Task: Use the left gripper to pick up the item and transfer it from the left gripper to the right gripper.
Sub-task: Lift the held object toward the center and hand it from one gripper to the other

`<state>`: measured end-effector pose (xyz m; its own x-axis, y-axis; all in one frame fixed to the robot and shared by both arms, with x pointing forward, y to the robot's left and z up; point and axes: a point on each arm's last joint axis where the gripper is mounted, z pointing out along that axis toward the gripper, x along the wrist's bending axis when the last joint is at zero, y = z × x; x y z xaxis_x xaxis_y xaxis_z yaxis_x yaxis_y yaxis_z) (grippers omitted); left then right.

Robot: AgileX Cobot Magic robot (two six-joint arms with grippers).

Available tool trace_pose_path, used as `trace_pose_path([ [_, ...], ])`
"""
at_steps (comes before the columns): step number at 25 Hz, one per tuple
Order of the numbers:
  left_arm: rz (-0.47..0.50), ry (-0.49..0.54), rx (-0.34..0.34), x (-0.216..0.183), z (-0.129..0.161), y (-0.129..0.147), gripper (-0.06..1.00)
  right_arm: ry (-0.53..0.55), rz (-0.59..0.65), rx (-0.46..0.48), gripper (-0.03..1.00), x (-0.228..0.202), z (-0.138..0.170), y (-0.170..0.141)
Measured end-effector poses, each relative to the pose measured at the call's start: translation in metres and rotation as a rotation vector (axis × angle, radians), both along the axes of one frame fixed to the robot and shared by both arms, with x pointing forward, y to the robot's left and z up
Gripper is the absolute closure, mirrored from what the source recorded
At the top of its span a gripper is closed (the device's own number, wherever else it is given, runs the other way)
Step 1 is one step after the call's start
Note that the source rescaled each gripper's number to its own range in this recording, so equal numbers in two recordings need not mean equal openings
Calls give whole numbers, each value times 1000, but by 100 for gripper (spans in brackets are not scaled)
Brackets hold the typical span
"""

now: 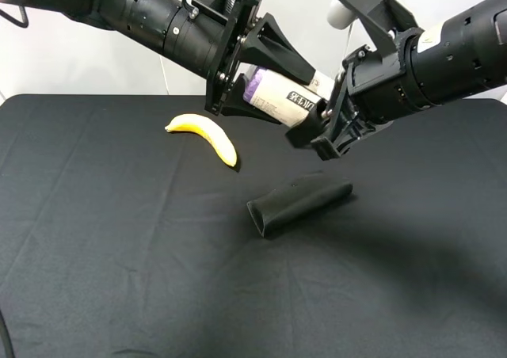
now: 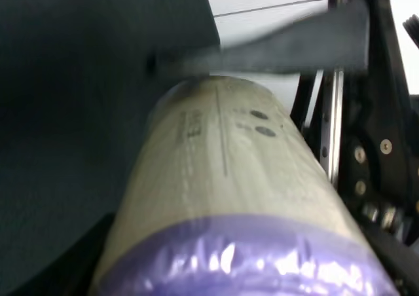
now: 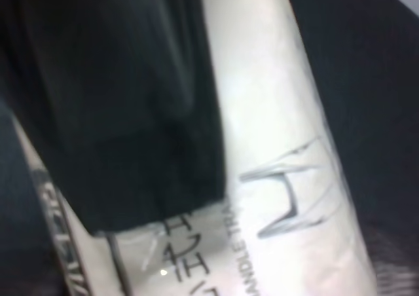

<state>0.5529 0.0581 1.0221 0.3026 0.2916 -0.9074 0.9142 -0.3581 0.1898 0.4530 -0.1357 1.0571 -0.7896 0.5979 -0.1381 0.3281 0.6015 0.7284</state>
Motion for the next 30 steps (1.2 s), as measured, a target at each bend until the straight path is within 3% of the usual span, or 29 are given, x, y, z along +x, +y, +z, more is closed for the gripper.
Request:
trace_pose_path([
  [1, 0, -1, 0, 0, 0, 0, 94, -3, 7, -6, 90, 0, 0, 0],
  [16, 9, -10, 0, 1, 0, 0, 94, -18, 20, -20, 90, 0, 0, 0],
  [17, 13, -12, 1, 2, 0, 0, 86, -18, 19, -19, 90, 0, 0, 0],
  [18, 32, -19, 2, 3, 0, -1, 71, -20, 19, -19, 90, 0, 0, 0],
  [20, 51, -22, 0, 5, 0, -1, 27, -15, 23, -25, 92, 0, -1, 0],
  [21, 51, -23, 0, 5, 0, -1, 15, -12, 24, -27, 92, 0, -1, 0],
  [24, 52, -21, -2, 5, 0, -1, 0, -7, 24, -30, 92, 1, -3, 0],
  [30, 28, -9, -10, 3, 1, -1, -5, -8, 25, -31, 92, 1, -3, 0],
])
